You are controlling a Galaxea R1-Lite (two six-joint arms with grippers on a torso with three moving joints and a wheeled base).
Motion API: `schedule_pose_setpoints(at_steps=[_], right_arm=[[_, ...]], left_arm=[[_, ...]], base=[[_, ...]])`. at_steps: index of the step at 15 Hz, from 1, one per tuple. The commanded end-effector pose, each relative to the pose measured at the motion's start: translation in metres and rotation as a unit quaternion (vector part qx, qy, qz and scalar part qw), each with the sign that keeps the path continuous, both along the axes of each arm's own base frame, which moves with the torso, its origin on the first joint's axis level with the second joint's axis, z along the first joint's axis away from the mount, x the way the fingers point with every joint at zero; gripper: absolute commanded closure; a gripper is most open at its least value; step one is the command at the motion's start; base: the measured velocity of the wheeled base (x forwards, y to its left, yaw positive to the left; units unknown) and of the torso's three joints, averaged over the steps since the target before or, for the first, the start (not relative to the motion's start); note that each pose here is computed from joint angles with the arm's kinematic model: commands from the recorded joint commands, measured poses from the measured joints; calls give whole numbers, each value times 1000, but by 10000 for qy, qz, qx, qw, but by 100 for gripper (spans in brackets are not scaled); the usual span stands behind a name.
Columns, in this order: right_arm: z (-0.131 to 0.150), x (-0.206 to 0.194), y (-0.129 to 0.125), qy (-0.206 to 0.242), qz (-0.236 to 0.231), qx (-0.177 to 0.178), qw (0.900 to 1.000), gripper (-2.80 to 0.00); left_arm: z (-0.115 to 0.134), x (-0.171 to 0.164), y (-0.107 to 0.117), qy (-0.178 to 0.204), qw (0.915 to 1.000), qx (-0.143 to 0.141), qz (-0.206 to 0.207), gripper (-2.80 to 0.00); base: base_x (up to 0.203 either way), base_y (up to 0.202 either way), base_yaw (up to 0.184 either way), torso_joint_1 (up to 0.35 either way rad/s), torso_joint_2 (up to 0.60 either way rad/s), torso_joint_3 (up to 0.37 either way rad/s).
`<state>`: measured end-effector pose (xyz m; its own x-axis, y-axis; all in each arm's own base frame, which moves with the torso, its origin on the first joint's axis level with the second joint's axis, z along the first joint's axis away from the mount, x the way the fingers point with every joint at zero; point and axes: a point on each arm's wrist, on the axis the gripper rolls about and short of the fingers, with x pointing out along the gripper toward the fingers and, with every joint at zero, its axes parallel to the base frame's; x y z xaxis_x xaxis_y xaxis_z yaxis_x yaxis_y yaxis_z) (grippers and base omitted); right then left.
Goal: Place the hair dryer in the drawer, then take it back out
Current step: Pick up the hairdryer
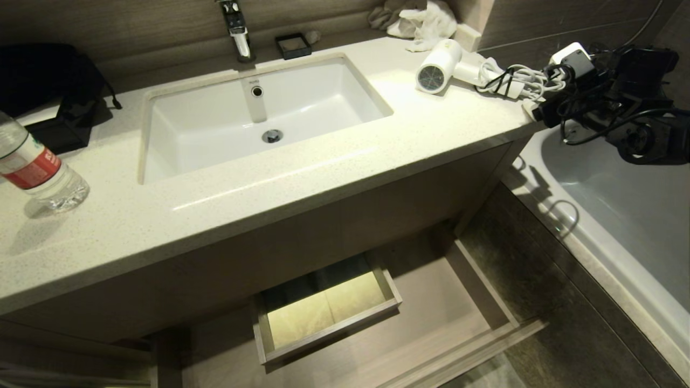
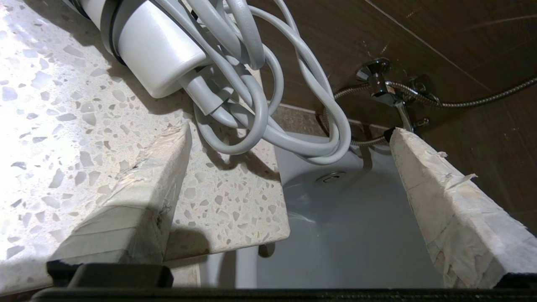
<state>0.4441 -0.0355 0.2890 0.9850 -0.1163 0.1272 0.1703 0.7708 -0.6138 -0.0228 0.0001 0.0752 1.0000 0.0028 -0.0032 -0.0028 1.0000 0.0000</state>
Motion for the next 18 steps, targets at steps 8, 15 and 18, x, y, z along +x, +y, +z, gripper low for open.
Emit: schedule_pose_setpoints(at_steps=[8,15,18], right_arm=[[2,-1,0,-42,-15,-23,10000,0],[21,-17,7,-194,54,-7,9998,0],[33,-26,13,-312,113,-6,9994,0]], left_arm=[[0,0,0,1,10000,3,1,0],[0,0,0,-1,10000,7,1,0],[0,0,0,-1,10000,0,2,0]], base=[[0,0,0,0,0,0],[0,0,0,0,0,0],[0,0,0,0,0,0]])
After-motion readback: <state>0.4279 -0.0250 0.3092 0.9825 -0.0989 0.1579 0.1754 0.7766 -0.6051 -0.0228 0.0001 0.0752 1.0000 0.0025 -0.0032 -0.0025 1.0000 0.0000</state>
